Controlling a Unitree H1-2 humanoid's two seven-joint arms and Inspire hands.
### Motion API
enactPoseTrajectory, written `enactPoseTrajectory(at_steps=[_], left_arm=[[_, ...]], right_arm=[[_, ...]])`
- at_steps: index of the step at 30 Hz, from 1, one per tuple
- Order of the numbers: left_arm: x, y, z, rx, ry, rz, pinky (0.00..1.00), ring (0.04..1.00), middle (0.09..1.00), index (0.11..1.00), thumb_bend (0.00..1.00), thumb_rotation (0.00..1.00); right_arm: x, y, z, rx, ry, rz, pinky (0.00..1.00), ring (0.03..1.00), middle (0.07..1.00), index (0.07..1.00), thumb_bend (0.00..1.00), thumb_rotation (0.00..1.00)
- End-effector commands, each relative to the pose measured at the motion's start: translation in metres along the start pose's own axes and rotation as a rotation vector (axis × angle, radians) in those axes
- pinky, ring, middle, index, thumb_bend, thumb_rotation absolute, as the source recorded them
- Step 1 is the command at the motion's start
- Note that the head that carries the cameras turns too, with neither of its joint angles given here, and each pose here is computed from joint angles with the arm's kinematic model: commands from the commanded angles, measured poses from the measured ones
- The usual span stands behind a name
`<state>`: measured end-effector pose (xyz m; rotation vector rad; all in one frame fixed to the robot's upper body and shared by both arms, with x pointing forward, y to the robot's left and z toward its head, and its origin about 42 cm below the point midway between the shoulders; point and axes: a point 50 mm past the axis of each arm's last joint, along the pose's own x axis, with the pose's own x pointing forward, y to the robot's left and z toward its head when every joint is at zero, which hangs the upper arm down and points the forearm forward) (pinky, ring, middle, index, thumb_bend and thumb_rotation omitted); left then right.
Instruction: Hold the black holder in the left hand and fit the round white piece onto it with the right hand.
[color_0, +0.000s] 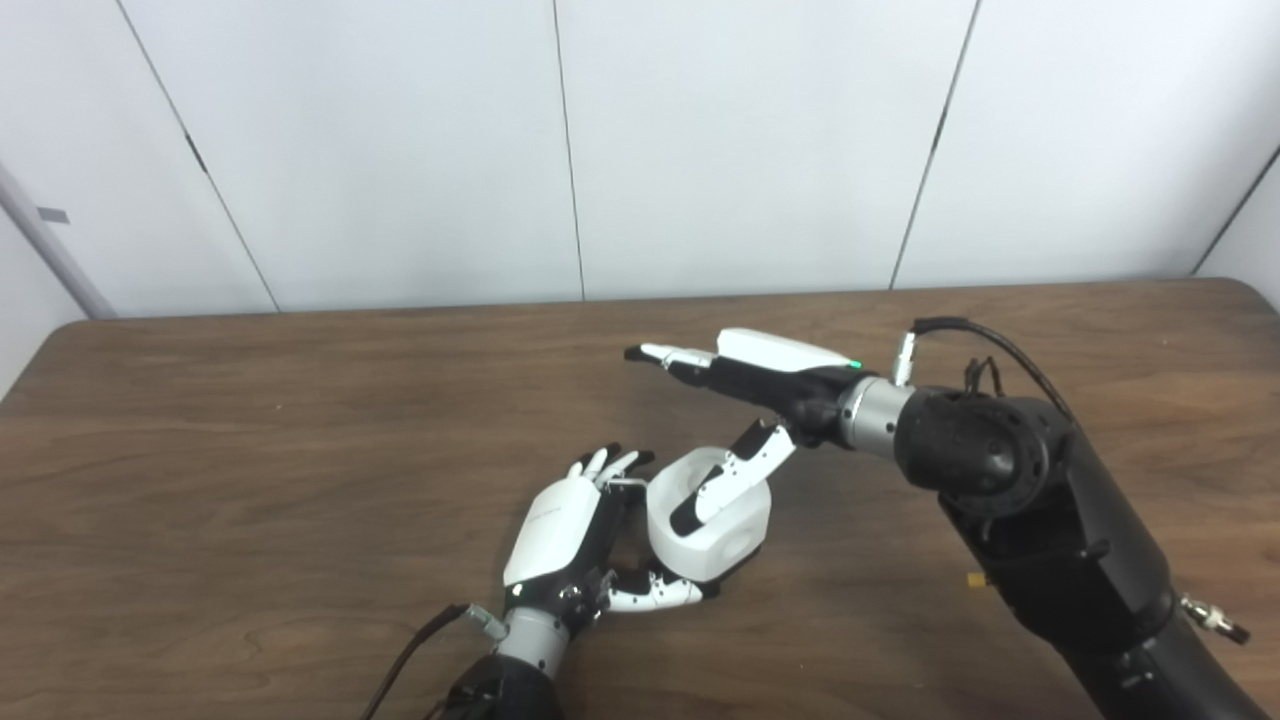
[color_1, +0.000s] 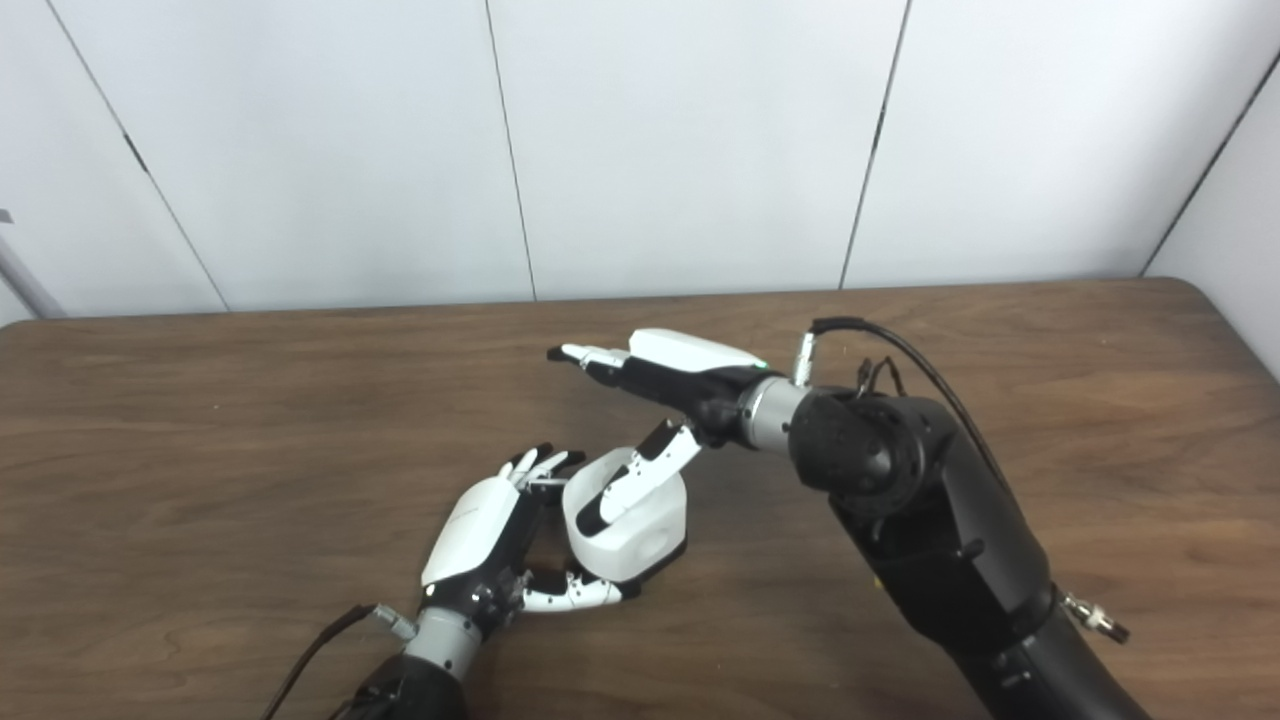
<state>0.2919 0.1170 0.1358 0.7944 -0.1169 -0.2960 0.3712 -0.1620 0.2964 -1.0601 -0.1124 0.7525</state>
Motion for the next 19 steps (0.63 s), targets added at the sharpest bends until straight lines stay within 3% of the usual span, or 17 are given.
enactPoseTrajectory(at_steps=[1, 2, 3, 6, 11, 16, 19], left_arm=[[0.002, 0.004, 0.001, -0.001, 0.002, -0.036, 1.0, 1.0, 0.937, 0.485, 0.52, 0.05], [0.002, 0.005, 0.0, 0.0, 0.008, -0.048, 1.0, 1.0, 0.959, 0.49, 0.52, 0.06], [0.001, 0.006, 0.0, 0.001, 0.012, -0.057, 1.0, 1.0, 0.978, 0.573, 0.77, 0.08], [0.001, 0.012, -0.002, 0.002, 0.034, -0.135, 1.0, 1.0, 0.997, 0.717, 0.97, 0.17], [0.0, 0.021, -0.007, -0.05, 0.048, -0.209, 1.0, 1.0, 1.0, 0.865, 1.0, 0.23], [-0.002, 0.028, -0.014, -0.116, 0.047, -0.232, 1.0, 1.0, 1.0, 0.983, 1.0, 0.25], [-0.004, 0.036, -0.019, -0.156, 0.051, -0.243, 1.0, 1.0, 1.0, 0.999, 1.0, 0.26]], right_arm=[[-0.004, -0.018, -0.003, 0.012, -0.006, -0.079, 1.0, 1.0, 1.0, 1.0, 1.0, 0.54], [-0.004, -0.017, -0.008, 0.028, -0.002, -0.085, 1.0, 1.0, 1.0, 1.0, 1.0, 0.55], [-0.005, -0.017, -0.011, 0.038, 0.0, -0.089, 1.0, 1.0, 1.0, 1.0, 1.0, 0.56], [-0.012, -0.016, -0.033, 0.074, 0.025, -0.128, 1.0, 1.0, 1.0, 1.0, 1.0, 0.57], [-0.036, -0.023, -0.067, 0.163, 0.064, -0.231, 1.0, 1.0, 1.0, 1.0, 1.0, 0.62], [-0.058, -0.021, -0.089, 0.262, 0.036, -0.326, 0.79, 1.0, 1.0, 1.0, 1.0, 0.66], [-0.073, -0.011, -0.099, 0.281, 0.041, -0.369, 0.81, 1.0, 1.0, 1.0, 1.0, 0.7]])
